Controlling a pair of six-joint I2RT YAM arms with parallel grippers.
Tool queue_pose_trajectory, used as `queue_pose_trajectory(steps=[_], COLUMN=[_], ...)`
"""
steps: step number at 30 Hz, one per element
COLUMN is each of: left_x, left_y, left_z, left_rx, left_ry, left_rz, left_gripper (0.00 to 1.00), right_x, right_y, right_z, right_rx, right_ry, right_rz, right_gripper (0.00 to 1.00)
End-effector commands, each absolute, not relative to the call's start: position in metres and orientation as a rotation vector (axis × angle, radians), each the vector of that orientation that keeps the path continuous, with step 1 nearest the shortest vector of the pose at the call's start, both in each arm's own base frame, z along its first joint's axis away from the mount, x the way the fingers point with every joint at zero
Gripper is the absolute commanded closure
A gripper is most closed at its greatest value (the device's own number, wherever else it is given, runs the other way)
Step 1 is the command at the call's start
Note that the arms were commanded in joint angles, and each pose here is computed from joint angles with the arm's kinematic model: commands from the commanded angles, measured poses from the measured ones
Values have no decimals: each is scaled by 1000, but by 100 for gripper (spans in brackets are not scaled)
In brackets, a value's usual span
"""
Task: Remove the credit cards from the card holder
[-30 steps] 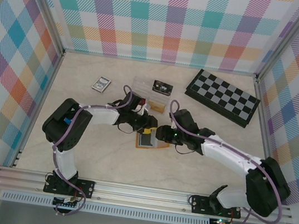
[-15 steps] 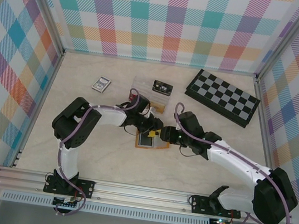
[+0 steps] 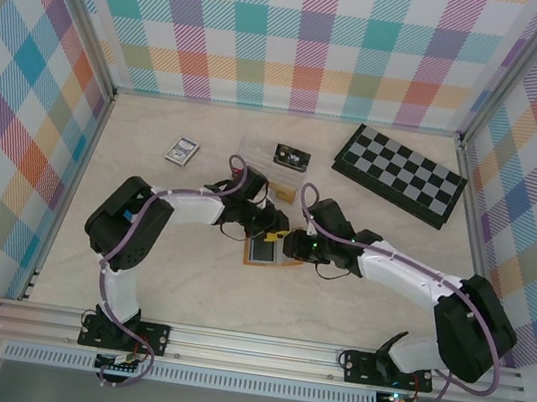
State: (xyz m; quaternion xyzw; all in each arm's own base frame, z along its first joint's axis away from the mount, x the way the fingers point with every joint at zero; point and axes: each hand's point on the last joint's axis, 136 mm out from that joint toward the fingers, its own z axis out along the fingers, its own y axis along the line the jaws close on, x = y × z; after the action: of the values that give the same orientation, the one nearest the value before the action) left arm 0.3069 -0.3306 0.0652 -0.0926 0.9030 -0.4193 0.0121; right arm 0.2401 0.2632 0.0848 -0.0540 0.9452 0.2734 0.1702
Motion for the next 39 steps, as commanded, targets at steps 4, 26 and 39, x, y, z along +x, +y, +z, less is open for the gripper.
queue_pose_trajectory(steps=[4,26,39], left_x=[309,287,274], left_y=[-307,-259,-253], left_z=[82,50,20], left_rx=[-308,-519,-552], left_ry=[2770,2836,2916], left_rz=[-1283,-1126,-1066], left_gripper=[68,76,77], right_x=[249,272,275], right_y=[289,273,260], right_z=[107,50,35], right_rx=[-201,-23,14], right_ry=[2631,2879,2906], right_rz=[917,489,364], right_gripper=[71,70,65])
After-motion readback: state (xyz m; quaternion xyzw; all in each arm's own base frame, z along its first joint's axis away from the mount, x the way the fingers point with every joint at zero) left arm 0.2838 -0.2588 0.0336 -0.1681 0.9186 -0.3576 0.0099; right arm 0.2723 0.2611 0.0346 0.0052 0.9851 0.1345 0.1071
